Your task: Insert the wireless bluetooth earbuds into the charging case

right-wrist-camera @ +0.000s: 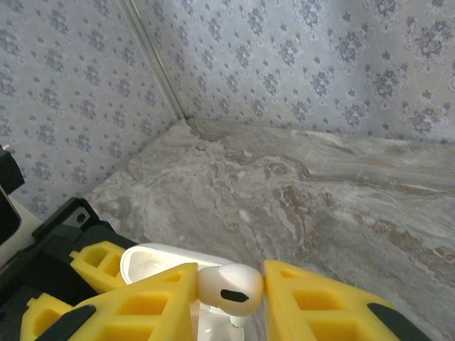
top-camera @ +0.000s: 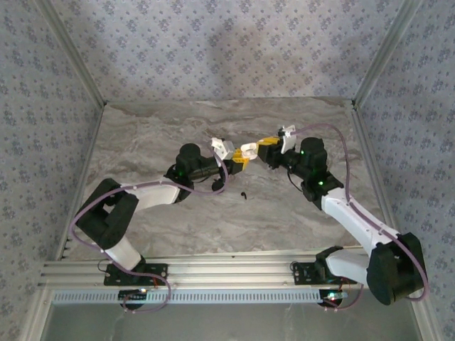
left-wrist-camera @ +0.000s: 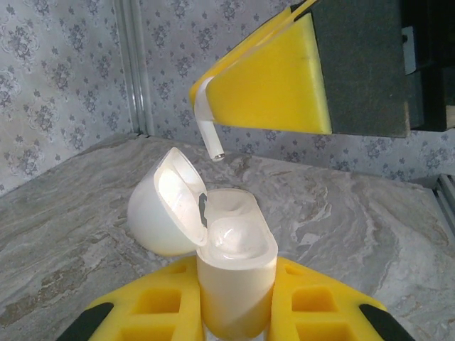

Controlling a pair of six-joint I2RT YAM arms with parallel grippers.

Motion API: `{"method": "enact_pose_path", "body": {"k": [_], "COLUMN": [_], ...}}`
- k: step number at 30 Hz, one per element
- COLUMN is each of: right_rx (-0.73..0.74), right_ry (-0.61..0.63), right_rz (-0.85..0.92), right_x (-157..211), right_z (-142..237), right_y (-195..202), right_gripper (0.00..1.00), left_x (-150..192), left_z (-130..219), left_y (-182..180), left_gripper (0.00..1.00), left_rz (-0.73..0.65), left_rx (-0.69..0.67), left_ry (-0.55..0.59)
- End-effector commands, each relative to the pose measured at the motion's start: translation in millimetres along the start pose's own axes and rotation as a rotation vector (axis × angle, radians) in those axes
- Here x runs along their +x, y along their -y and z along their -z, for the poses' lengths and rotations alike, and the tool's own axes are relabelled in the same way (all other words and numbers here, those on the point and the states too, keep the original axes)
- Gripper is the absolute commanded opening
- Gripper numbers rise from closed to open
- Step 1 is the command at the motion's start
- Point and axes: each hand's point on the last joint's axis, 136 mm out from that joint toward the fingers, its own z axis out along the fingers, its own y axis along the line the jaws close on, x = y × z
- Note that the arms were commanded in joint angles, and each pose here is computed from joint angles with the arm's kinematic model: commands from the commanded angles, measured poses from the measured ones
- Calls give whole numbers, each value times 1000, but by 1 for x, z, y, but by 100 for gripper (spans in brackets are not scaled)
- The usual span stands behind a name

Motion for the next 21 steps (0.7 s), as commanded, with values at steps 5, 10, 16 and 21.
{"method": "enact_pose_path", "body": {"k": [5,10,16,21], "right_rx": [-62,-74,-75,-77], "right_ry": [53,45,36,22], "right_rz": [-56,-67,-73,-74], "right_x": [-7,-4,0,4], "right_z": [-4,-6,-7,-7], "right_y": [-2,-2,-2,-2], "right_gripper": [29,29,29,29], "left_x": [-27,-29,-32,-35], "left_z": [-5,-4,-3,-2], "left_y": [1,1,-1,-4], "left_gripper": [9,9,9,9], "left_rz": [-17,-4,6,8], "left_rx": [12,10,-2,-14], "left_ry": [75,81,95,102]}}
